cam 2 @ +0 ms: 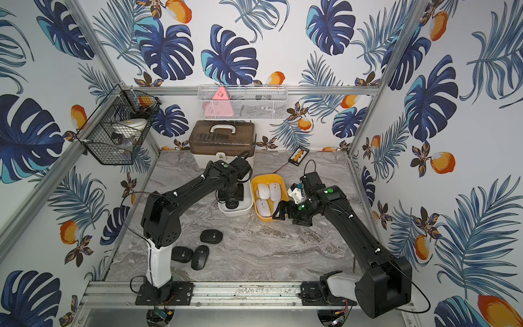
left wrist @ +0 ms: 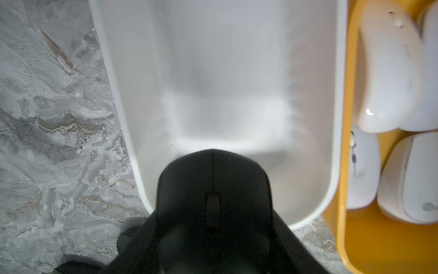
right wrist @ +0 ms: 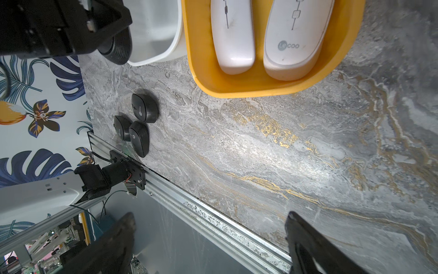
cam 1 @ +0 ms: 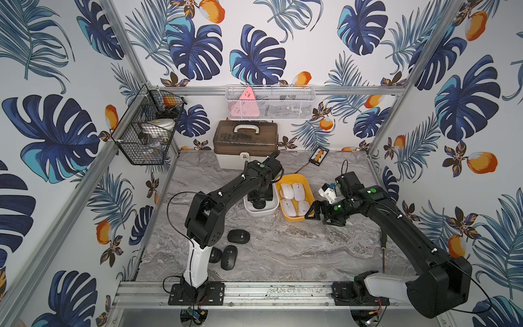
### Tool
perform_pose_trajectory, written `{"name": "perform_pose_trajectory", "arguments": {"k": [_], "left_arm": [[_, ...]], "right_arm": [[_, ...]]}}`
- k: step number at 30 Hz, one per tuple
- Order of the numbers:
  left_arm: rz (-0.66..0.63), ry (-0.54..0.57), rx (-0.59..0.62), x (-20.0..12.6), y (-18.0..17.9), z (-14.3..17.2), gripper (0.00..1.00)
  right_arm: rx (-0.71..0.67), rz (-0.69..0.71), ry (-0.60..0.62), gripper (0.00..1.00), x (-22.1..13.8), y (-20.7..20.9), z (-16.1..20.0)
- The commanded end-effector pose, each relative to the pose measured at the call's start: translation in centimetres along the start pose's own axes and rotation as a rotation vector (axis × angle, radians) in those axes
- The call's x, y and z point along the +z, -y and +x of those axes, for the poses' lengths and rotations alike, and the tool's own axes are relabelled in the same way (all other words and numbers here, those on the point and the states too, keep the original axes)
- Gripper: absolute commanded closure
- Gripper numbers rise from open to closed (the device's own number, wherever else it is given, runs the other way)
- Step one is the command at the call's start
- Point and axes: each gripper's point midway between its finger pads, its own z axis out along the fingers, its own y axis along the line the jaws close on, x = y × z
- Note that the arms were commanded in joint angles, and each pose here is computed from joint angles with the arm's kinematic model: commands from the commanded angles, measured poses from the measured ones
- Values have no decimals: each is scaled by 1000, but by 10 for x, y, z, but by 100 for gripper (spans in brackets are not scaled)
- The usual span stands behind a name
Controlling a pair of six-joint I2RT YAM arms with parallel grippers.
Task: Place the mice by color into the storage box
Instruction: Place the mouse in the storage box.
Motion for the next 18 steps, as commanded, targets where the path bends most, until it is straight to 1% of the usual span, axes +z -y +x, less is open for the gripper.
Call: {"name": "perform_pose_trajectory", "arguments": {"k": [1,6,11,18], "left_arm": [[-48,-5,53,12,-5,-5,51],[-91,-20,65,36,-4,-6,50],[-131,-21,67,47,-7,-8,49],[-189,-42,60,64,-17,1,46]], "right_arm": [[-1,6,12,0,0,0,-5],[7,4,8,0,3,1,-6],[9,2,4,0,5,1,-5],[5,-1,6,0,5,1,-4]]}}
